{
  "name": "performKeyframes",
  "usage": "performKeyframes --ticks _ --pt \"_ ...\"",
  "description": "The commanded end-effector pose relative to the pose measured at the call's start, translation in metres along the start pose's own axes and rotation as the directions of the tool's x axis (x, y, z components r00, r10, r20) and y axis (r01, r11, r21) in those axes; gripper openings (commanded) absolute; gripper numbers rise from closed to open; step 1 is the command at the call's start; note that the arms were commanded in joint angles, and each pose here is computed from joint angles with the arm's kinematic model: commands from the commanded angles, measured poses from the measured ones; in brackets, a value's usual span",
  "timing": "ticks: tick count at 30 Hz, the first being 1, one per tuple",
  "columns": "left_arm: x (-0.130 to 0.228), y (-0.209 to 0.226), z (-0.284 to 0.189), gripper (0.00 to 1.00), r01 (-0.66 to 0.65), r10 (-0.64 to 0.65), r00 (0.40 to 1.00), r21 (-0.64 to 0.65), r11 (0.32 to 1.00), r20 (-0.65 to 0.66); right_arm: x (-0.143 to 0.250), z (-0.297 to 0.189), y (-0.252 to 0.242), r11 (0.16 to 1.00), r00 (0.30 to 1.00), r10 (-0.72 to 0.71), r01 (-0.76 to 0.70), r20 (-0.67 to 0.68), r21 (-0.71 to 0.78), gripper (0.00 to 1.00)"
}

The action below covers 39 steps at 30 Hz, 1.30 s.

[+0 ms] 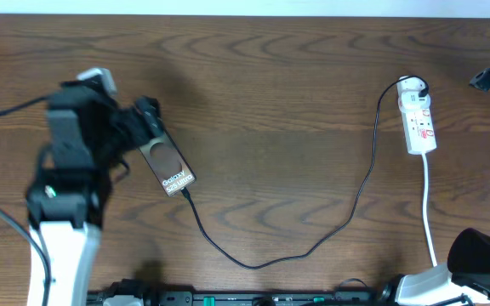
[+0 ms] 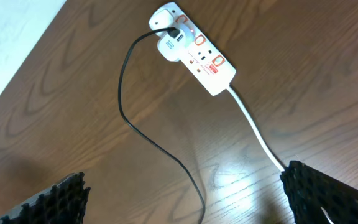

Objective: Plug charger to phone and switch on socket

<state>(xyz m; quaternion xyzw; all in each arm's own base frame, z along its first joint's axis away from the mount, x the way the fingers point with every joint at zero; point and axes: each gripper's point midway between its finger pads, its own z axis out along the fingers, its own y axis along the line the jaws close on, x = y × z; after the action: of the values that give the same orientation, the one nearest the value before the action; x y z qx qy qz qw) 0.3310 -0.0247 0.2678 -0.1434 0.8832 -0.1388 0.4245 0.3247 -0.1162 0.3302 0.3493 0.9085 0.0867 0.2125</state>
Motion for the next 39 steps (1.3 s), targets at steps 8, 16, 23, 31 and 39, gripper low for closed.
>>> performKeyframes --ticks 8,16,23,31,39 --pt "0.000 0.016 -0.057 0.89 -0.036 0.030 0.829 -0.001 0.999 0.559 0.001 -0.005 0.002 1.000 1.000 0.007 -0.007 0.013 -0.002 0.99" --pt "0.021 0.028 -0.082 0.89 -0.092 0.005 0.650 0.072 0.993 0.760 0.001 -0.005 0.002 1.000 1.000 0.007 -0.007 0.013 -0.002 0.99" --pt "0.045 0.043 -0.074 0.89 -0.134 0.054 0.624 0.039 0.990 0.780 0.001 -0.005 0.002 1.000 1.000 0.007 -0.007 0.013 -0.002 0.99" --pt "0.071 0.057 -0.051 0.89 -0.181 0.109 0.624 0.007 0.983 0.774 0.001 -0.005 0.002 1.000 1.000 0.007 -0.007 0.013 -0.002 0.99" --pt "0.100 0.074 -0.019 0.90 -0.168 0.154 0.748 -0.040 0.985 0.646 0.001 -0.005 0.002 1.000 1.000 0.007 -0.007 0.013 -0.002 0.99"
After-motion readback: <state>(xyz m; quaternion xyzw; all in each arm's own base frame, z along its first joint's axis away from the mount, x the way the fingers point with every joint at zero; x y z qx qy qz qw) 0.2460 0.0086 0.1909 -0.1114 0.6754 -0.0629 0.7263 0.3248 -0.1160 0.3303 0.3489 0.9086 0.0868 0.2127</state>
